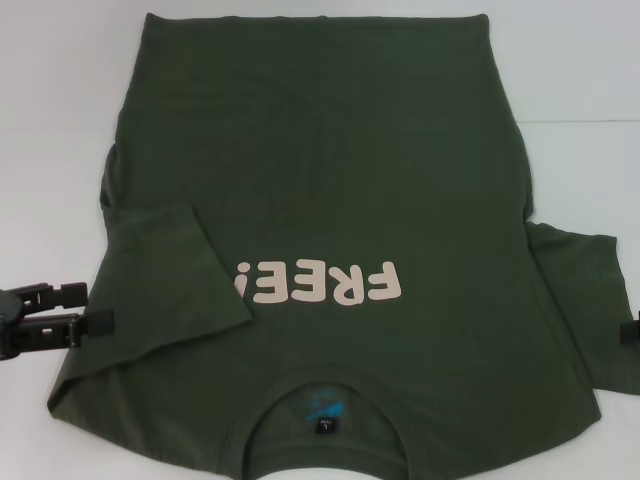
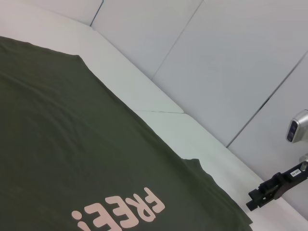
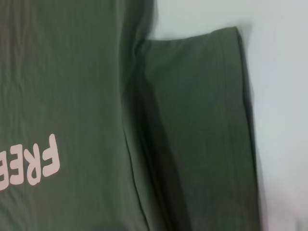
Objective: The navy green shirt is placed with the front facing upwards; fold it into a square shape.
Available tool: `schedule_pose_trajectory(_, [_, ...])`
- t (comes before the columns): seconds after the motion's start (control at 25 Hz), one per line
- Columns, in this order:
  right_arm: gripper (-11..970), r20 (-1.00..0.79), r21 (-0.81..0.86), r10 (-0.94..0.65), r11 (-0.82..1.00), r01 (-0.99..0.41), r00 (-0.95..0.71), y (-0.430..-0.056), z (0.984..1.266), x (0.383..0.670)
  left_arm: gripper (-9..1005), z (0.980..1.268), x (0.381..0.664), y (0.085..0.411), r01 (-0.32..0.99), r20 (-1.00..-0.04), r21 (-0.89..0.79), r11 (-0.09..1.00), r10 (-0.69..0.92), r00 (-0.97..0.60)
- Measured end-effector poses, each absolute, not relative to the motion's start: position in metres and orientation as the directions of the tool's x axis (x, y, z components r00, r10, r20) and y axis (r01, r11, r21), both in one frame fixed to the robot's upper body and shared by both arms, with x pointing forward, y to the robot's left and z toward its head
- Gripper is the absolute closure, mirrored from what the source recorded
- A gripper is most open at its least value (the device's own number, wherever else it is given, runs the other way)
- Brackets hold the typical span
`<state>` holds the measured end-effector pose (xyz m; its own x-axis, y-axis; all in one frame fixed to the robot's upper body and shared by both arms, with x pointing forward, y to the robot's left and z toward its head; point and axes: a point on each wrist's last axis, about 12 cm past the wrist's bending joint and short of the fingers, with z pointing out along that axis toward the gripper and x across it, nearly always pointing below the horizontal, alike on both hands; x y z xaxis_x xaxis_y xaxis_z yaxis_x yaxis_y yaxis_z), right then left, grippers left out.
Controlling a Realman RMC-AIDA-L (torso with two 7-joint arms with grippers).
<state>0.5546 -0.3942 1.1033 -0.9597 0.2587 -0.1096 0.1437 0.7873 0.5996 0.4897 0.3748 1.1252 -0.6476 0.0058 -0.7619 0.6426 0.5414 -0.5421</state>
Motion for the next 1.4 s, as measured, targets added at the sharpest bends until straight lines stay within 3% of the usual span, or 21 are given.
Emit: schedule_pose_trajectory(1.4, [102, -0.135, 0.588, 0.251, 0.799, 0.126, -0.959, -0.383, 1.094, 0.558, 34, 1.128, 0.493, 0.372, 0.653, -0.768, -0.539, 0.533, 0.009, -0.641])
